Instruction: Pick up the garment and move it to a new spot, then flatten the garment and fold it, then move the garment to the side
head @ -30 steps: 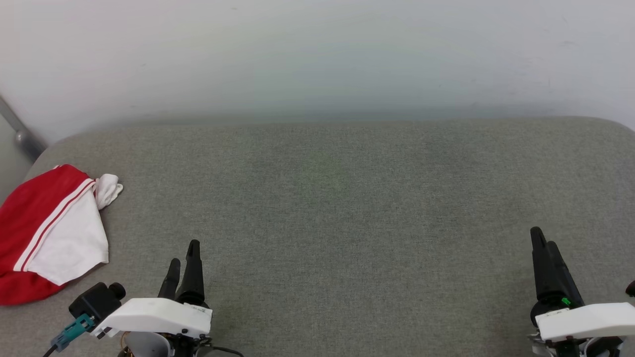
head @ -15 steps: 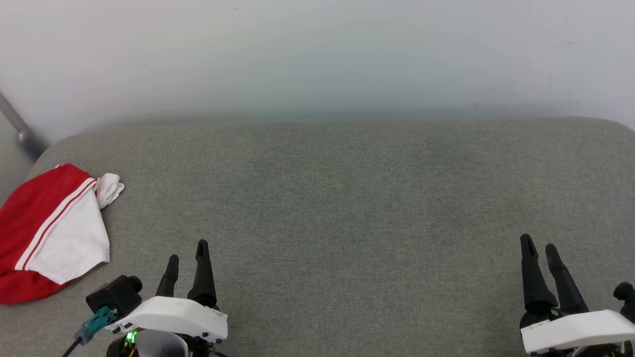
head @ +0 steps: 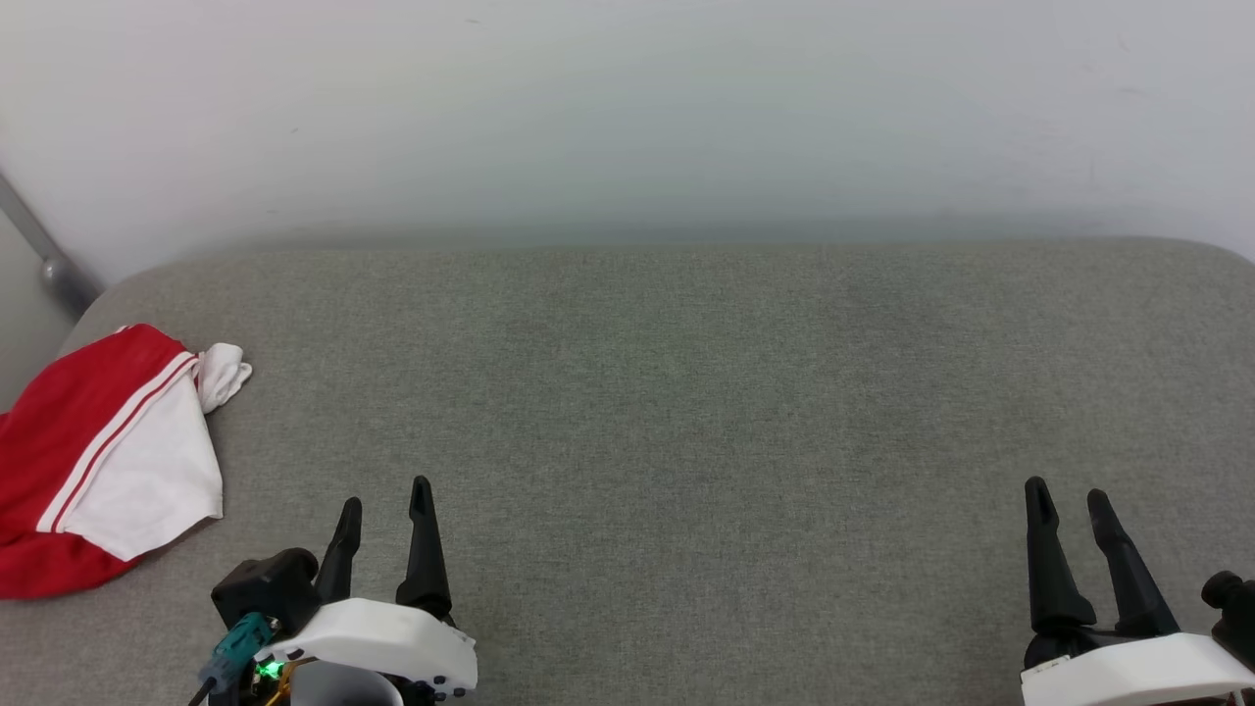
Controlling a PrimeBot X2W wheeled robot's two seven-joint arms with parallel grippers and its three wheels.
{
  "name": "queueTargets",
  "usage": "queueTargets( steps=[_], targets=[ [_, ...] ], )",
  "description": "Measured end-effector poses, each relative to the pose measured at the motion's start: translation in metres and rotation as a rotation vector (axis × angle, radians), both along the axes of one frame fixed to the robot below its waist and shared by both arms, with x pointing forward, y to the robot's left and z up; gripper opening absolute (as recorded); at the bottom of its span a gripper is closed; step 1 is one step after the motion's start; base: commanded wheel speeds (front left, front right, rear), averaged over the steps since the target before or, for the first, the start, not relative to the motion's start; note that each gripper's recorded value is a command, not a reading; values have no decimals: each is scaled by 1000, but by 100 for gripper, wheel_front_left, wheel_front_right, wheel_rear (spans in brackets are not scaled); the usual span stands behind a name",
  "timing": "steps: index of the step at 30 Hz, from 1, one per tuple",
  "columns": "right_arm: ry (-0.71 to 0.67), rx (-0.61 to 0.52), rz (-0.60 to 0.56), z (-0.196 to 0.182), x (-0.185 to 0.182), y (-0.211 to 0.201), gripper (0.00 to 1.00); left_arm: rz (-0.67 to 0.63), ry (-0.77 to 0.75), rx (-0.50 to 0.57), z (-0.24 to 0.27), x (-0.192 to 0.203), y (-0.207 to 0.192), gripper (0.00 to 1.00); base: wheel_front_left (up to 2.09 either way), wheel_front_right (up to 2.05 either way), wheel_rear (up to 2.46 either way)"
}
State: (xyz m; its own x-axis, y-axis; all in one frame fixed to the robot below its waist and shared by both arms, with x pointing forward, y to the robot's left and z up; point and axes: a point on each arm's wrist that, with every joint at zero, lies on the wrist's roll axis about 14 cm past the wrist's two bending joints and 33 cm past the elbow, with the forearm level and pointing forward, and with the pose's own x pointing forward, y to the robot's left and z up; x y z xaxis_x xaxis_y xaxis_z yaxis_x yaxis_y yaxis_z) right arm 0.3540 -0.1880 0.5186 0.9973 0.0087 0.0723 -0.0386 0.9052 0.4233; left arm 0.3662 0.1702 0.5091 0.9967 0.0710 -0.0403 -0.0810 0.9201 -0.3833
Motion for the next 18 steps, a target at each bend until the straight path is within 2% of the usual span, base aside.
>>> queueTargets(
  steps=[18],
  targets=[
    [-47,-176,12,9,-5,6,100,-2,-68,187,11,-8,-4,100,0,0,0]
  ],
)
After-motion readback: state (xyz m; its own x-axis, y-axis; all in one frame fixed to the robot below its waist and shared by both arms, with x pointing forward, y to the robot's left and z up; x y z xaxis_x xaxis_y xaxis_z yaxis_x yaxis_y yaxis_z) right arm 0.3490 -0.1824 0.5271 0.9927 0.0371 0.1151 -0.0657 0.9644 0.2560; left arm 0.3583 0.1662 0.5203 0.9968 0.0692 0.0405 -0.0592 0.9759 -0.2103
